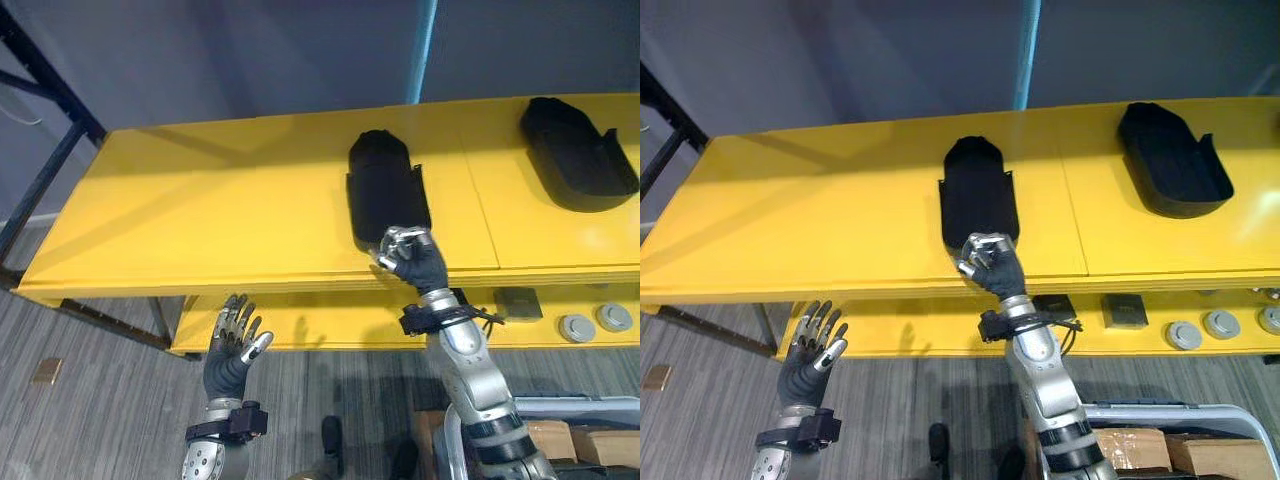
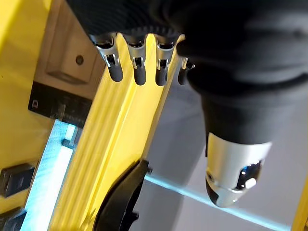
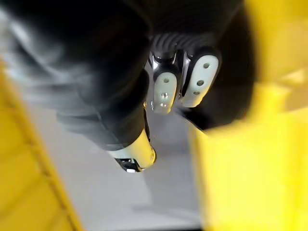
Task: Walk over and take plastic housings, then place them on the shelf
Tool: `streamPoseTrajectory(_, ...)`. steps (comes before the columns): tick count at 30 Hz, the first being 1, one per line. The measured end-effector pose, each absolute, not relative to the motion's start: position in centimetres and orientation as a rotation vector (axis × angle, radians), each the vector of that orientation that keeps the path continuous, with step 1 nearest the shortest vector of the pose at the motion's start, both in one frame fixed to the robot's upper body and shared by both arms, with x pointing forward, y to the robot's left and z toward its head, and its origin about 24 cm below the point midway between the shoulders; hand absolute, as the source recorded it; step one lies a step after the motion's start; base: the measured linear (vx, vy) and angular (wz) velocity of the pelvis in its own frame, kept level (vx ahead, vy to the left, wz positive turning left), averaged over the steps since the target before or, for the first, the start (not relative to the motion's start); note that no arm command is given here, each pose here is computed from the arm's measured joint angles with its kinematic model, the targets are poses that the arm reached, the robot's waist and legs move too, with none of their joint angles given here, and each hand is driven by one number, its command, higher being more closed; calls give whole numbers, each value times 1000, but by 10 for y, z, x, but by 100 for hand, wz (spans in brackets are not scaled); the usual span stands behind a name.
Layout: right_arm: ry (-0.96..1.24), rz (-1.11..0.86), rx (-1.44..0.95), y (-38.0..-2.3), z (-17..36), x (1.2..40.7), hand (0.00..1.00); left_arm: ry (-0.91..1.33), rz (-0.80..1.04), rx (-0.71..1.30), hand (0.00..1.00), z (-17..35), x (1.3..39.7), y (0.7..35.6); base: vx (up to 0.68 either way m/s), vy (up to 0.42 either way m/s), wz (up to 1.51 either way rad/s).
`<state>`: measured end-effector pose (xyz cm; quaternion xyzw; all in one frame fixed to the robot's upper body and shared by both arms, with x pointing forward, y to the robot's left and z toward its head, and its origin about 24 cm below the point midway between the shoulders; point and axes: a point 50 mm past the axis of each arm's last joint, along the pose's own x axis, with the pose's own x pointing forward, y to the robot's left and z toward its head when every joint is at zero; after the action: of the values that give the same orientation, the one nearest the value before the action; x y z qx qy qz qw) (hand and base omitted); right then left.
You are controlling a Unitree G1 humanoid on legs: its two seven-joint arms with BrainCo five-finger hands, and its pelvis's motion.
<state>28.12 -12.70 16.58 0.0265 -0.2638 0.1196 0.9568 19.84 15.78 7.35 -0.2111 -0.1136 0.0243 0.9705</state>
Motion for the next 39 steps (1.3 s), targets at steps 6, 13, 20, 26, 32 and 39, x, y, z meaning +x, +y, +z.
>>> streamPoseTrajectory(6, -528, 139, 85, -157, 153, 243, 0, -214, 9, -436, 0, 71, 202, 147, 49, -6, -47)
streamPoseTrajectory(13, -423, -96, 72, -205, 123, 207, 0, -176, 14, -415, 0, 61, 201, 147, -5, -10, -56)
streamPoseTrajectory(20, -264, -314, 51, -244, 89, 191, 0, -181, 91, -432, 0, 55, 193, 157, 32, 28, -120)
streamPoseTrajectory(26, -71, -533, 175, -252, 45, 141, 0, -205, -25, -450, 0, 61, 201, 140, -91, 177, -111)
streamPoseTrajectory(32, -71, -417, 212, -234, 36, 171, 0, -210, 43, -439, 0, 63, 216, 146, -98, -1, -115)
streamPoseTrajectory(39, 44, -374, 207, -210, 14, 182, 0, -167, -24, -474, 0, 58, 215, 123, -14, -390, -72)
